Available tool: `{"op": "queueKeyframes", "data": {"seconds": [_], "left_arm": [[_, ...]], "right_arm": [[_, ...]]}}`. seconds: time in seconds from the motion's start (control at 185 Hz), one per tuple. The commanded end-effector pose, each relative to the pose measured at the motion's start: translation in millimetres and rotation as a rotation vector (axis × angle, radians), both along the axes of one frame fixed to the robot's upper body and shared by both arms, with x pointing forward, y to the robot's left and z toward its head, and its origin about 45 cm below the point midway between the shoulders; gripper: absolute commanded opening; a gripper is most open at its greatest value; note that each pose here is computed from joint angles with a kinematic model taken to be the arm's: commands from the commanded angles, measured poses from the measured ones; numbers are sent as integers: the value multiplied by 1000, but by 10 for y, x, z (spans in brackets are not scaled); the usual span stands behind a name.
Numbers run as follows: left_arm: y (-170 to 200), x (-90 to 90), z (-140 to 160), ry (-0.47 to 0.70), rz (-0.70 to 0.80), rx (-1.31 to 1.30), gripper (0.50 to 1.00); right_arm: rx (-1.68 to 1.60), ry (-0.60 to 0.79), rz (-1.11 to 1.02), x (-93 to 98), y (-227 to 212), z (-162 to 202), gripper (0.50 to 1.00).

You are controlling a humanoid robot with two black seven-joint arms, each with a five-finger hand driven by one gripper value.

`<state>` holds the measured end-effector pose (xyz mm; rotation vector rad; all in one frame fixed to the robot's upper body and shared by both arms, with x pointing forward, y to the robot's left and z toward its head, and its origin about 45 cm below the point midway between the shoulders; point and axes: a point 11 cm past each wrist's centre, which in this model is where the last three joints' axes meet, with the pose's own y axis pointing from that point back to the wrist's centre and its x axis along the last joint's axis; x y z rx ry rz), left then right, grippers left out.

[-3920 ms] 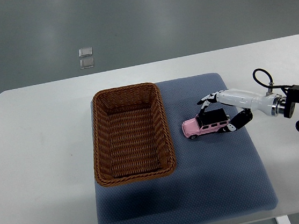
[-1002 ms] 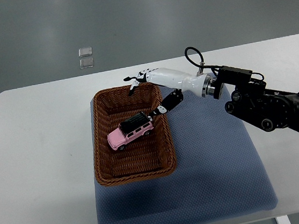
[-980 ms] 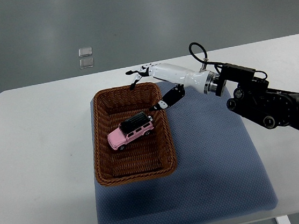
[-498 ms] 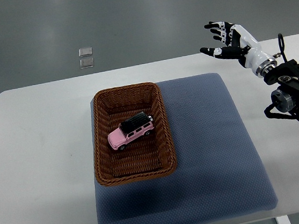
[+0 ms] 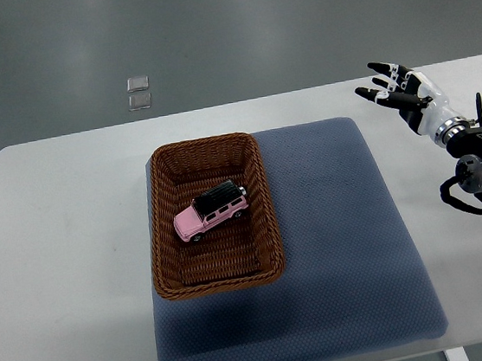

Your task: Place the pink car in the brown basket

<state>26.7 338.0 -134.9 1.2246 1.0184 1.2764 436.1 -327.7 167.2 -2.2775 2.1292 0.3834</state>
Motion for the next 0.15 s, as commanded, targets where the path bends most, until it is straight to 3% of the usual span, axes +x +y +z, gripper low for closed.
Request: {"op": "queueKeyframes", "data": {"seconds": [0.0,0.146], "left_arm": [[0,2,0,0,1,0,1000],[0,2,0,0,1,0,1000]], "right_arm": [[-5,6,-10,-5,-37,-23,913],[-6,12,-11,-25,-49,-55,913]]}}
